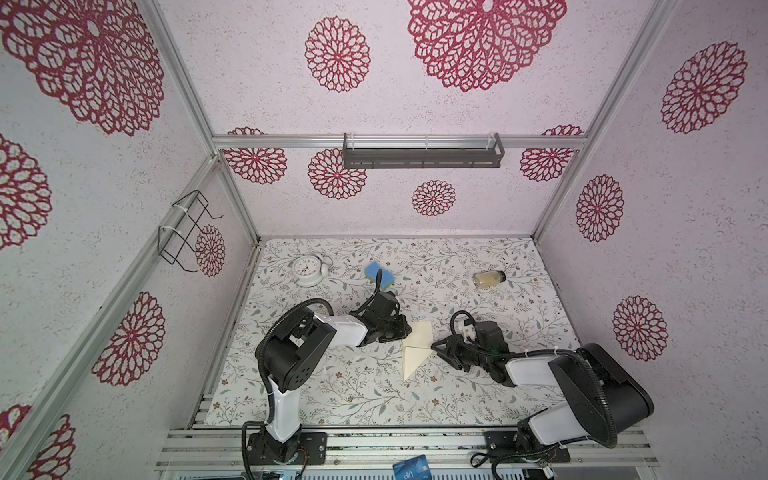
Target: Fold a paper plane with a square sheet of paper (fold left side to right side)
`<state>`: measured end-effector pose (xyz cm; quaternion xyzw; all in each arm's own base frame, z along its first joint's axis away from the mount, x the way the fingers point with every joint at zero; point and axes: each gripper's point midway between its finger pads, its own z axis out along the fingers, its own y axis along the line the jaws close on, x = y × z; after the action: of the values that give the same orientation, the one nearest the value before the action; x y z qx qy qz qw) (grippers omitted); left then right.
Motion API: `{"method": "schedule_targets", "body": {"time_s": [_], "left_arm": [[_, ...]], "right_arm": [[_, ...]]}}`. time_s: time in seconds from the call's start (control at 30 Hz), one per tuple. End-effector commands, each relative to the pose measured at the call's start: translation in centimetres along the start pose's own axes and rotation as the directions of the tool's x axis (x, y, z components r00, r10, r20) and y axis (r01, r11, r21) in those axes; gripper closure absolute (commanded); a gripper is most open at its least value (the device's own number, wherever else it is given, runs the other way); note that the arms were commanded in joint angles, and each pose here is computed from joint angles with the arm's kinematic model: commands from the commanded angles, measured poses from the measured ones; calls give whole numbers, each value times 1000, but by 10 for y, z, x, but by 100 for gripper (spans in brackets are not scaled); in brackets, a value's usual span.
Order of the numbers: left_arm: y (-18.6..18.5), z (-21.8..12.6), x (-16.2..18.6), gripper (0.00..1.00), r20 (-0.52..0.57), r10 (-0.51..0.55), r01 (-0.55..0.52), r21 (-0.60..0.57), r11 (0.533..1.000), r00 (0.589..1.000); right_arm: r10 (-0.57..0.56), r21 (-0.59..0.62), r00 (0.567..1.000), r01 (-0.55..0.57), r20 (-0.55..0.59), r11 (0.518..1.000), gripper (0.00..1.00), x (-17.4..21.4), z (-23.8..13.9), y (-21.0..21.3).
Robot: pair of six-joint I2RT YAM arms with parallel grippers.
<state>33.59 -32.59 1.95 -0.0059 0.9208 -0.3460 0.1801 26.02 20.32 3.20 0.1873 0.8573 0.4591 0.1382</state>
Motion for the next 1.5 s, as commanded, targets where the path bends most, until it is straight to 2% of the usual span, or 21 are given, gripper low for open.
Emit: {"method": "schedule_targets", "body": {"time_s": [0.0, 0.17, 0.33, 0.37, 0.5, 0.6, 0.8, 0.97, 1.17, 1.3, 1.47], "left_arm": [[7, 4, 1, 85, 1, 0, 0, -2, 1000, 1000], [9, 3, -4, 85, 1, 7, -7, -1, 1000, 1000], [6, -11, -29, 82, 30, 21, -21, 13, 1000, 999], [4, -15, -34, 81, 35, 30, -31, 16, 999, 999], [-4, -34, -47, 77, 66, 70, -72, 17, 997, 995], [-10, -48, -44, 75, 89, 87, -89, 22, 996, 992], [-14, -78, -14, 67, 168, 143, -136, -49, 989, 975], [-14, -100, 14, 52, 231, 216, -184, -152, 971, 949], [-10, -106, 45, 38, 246, 332, -262, -279, 924, 911], [-17, -105, 59, 37, 259, 420, -326, -336, 884, 870], [-30, -98, 75, 37, 250, 550, -426, -413, 805, 797]], "right_arm": [[-9, -39, 1000, 10, 1, 999, 61, -4, 6, 11], [-15, -39, 1000, 15, -3, 999, 78, -8, 14, 9], [-15, -50, 1000, 15, 0, 999, 99, -9, 14, 13], [-15, -51, 1000, 15, 1, 999, 100, -9, 13, 14], [-14, -62, 1000, 15, 19, 998, 100, -11, 8, 23], [-20, -61, 999, 23, 39, 998, 100, -10, 4, 32], [-72, 10, 995, 72, 66, 997, 100, -3, -2, 51], [-101, 57, 992, 96, 77, 994, 100, 0, -3, 63], [-118, 91, 991, 112, 70, 990, 100, 4, -1, 70], [-119, 104, 990, 111, 70, 988, 100, 5, 0, 68], [-116, 107, 991, 108, 72, 988, 100, 5, 1, 69]]}}
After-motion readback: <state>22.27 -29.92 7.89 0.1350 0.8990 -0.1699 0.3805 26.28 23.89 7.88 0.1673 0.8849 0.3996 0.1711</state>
